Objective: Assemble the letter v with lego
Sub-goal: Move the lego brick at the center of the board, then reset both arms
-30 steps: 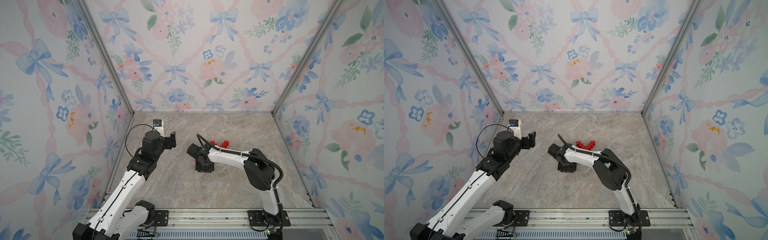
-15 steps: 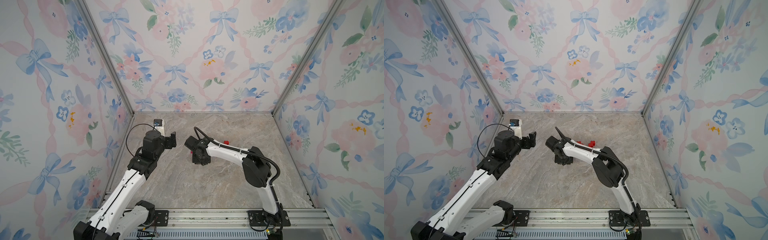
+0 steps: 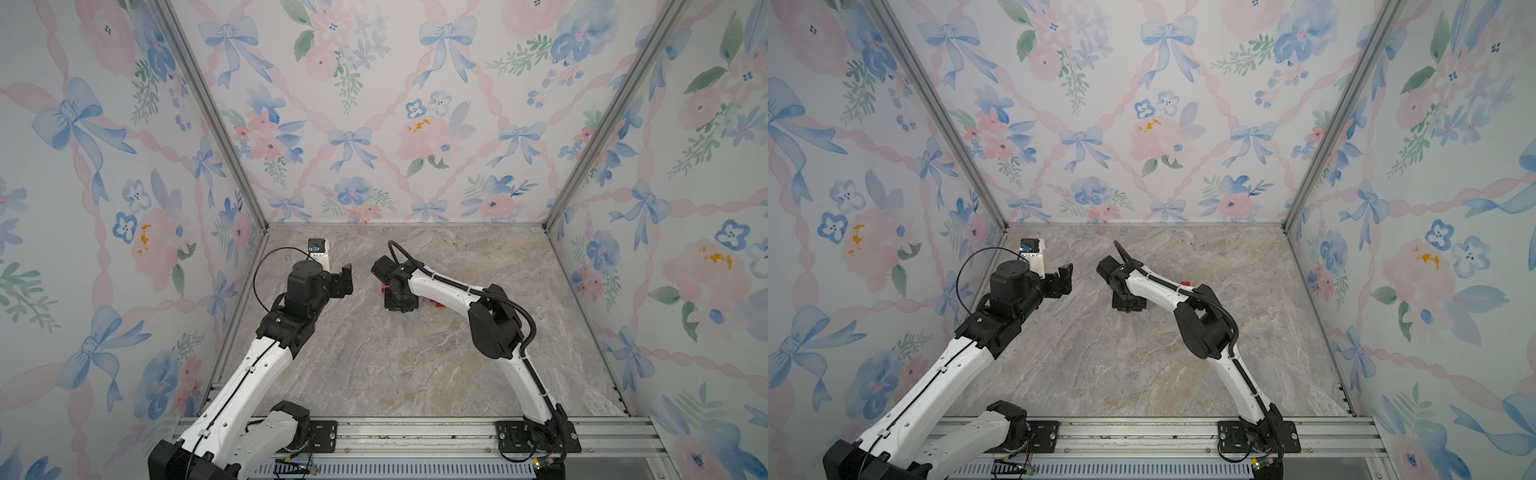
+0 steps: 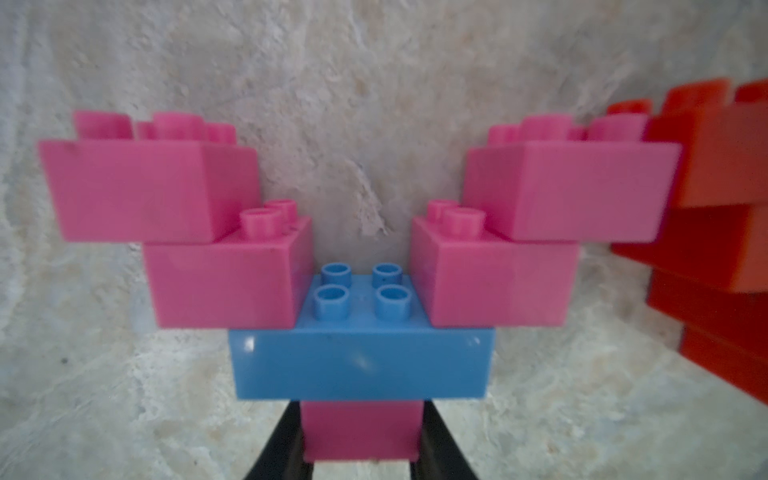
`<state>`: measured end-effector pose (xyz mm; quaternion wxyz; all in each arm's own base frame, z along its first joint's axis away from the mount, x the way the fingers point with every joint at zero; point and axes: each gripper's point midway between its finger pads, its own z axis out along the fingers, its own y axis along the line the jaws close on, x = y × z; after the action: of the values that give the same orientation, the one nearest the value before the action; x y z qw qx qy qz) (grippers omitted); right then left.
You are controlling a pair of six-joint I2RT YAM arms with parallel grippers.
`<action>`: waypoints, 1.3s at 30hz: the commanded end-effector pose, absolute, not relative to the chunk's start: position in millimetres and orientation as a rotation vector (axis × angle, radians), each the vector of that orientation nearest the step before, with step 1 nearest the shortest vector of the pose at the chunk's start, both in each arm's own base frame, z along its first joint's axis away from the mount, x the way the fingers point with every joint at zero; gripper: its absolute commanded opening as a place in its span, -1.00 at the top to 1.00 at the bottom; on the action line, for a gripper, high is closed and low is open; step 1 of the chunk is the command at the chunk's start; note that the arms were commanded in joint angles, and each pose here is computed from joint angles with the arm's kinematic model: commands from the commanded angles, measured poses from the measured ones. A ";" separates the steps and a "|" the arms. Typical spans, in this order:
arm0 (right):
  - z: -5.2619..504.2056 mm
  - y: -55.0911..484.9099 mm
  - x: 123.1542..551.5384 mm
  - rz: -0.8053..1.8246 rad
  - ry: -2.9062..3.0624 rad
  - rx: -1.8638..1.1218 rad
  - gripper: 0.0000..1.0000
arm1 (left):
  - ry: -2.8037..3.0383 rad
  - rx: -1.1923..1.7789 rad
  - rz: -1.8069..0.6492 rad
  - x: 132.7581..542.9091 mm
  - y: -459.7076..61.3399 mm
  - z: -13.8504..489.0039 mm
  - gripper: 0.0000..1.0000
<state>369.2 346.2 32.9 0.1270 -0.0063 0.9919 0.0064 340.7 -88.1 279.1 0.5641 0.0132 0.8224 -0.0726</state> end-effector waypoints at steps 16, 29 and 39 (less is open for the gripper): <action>103.8 321.7 384.5 0.070 2.755 -0.130 -0.99 | 1.917 0.019 -0.089 354.5 -76.4 273.0 -0.94; 160.8 36.8 409.5 -0.078 2.244 0.061 -0.95 | 1.777 -0.273 0.163 366.4 30.0 207.5 -0.96; 89.6 9.9 424.3 -0.134 2.247 0.033 -0.95 | 1.787 -0.163 0.166 371.0 20.2 147.4 -0.96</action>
<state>401.0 1.1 75.7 0.3755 0.0496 0.9242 -0.0490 367.2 20.4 132.1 0.5767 -0.0845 0.8097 0.0687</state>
